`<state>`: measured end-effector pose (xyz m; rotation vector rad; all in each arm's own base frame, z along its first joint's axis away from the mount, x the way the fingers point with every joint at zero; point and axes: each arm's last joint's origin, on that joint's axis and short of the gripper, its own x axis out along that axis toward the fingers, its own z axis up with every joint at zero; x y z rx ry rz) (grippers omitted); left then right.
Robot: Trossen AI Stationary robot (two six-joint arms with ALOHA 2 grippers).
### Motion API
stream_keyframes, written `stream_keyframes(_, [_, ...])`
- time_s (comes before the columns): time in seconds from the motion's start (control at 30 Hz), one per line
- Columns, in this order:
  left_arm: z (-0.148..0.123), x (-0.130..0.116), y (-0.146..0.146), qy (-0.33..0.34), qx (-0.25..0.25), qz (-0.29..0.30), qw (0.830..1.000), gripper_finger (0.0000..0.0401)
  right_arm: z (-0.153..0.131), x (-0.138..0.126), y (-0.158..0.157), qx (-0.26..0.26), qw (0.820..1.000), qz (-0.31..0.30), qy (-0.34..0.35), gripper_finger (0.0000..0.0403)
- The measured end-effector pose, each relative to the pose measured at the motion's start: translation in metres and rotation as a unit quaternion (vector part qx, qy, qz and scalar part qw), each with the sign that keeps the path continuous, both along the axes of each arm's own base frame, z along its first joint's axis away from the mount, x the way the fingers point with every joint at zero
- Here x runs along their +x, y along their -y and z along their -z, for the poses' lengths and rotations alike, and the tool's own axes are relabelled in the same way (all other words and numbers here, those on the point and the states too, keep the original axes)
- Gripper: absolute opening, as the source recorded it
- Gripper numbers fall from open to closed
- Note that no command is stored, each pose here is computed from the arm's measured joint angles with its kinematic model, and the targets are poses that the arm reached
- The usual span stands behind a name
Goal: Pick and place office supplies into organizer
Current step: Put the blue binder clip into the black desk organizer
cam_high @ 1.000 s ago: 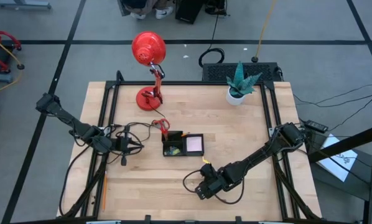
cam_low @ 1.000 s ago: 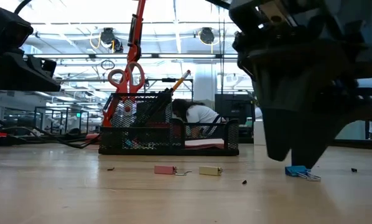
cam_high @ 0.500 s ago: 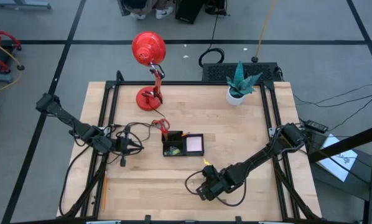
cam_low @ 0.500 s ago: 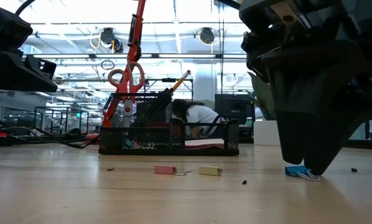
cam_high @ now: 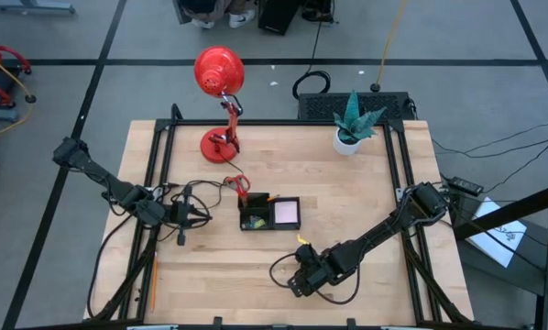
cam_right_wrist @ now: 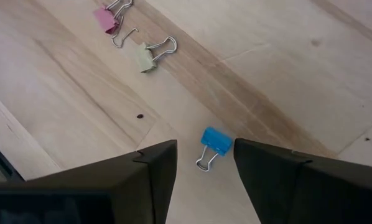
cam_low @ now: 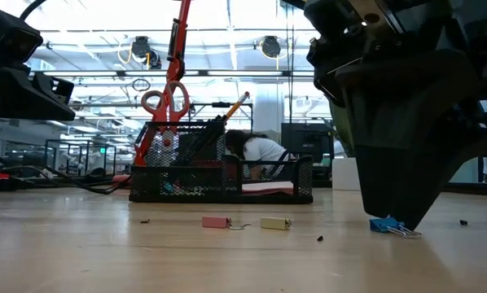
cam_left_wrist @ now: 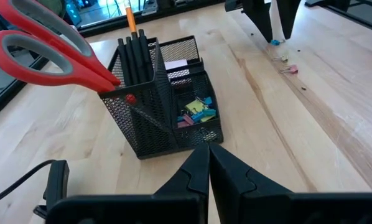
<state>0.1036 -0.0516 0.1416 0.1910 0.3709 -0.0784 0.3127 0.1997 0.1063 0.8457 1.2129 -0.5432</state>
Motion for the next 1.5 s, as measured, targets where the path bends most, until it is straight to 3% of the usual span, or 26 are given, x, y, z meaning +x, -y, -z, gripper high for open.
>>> stream_keyframes(0.27, [0.0,0.0,0.0,0.0,0.0,0.0,1.0,0.0019,0.004,-0.003,0.002,-0.019,1.0,-0.016,-0.018,0.0144])
stream_keyframes(0.8, [0.0,0.0,0.0,0.0,0.0,0.0,1.0,0.0019,0.009,0.001,0.003,-0.026,0.999,-0.046,-0.007,0.0008])
stream_keyframes(1.5, [0.0,0.0,0.0,0.0,-0.006,-0.002,1.0,0.0019,0.0,-0.003,0.025,-0.081,0.993,-0.072,-0.053,0.0])
